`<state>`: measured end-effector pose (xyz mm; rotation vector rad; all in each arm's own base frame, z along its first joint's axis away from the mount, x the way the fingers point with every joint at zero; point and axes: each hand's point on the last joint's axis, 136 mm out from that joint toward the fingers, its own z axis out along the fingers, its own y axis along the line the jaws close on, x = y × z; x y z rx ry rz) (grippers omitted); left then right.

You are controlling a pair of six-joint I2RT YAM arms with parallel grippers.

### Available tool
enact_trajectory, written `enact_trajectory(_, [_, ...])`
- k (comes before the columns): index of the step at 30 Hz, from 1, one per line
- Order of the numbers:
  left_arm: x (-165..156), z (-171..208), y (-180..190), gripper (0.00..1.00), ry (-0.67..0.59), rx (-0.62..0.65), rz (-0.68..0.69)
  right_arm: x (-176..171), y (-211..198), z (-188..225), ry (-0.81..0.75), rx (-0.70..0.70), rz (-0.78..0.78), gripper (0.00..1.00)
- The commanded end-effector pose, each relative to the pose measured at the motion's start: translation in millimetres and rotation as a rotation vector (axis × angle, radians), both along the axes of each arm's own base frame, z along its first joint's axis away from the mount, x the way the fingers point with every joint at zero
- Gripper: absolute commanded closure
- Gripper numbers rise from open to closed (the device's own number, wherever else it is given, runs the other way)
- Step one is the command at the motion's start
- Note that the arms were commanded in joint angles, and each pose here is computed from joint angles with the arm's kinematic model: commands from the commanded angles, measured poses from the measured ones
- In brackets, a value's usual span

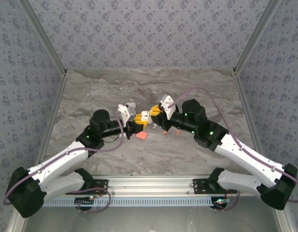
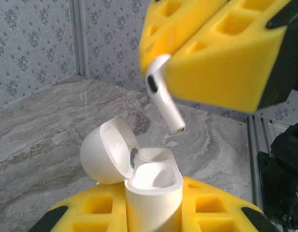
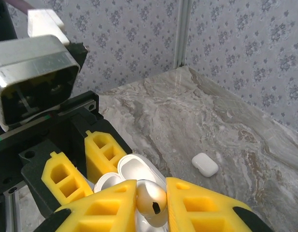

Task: Insert wireless bluetooth earbuds into charging case

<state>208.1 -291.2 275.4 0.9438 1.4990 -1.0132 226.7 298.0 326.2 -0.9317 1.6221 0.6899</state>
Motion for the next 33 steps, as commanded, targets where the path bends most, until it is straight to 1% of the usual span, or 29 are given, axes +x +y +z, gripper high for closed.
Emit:
enact_trajectory(1, [-3,30,-4,1.00,-0.062,-0.055,-0.029,2,8,16,-0.049,0.021,0.008,0.78])
enact_trajectory(13, [-3,32,-4,1.00,-0.066,-0.058,-0.030,2,19,8,-0.037,0.003,0.026,0.78])
enact_trajectory(19, [-4,32,-5,1.00,-0.064,-0.058,-0.033,-4,23,7,-0.025,0.010,0.064,0.78])
enact_trajectory(26, [-4,31,-5,1.00,-0.064,-0.056,-0.032,-10,25,-2,0.008,-0.016,0.093,0.77])
enact_trajectory(33, [-3,30,-5,1.00,-0.062,-0.055,-0.031,-15,27,-3,0.069,-0.027,0.135,0.71])
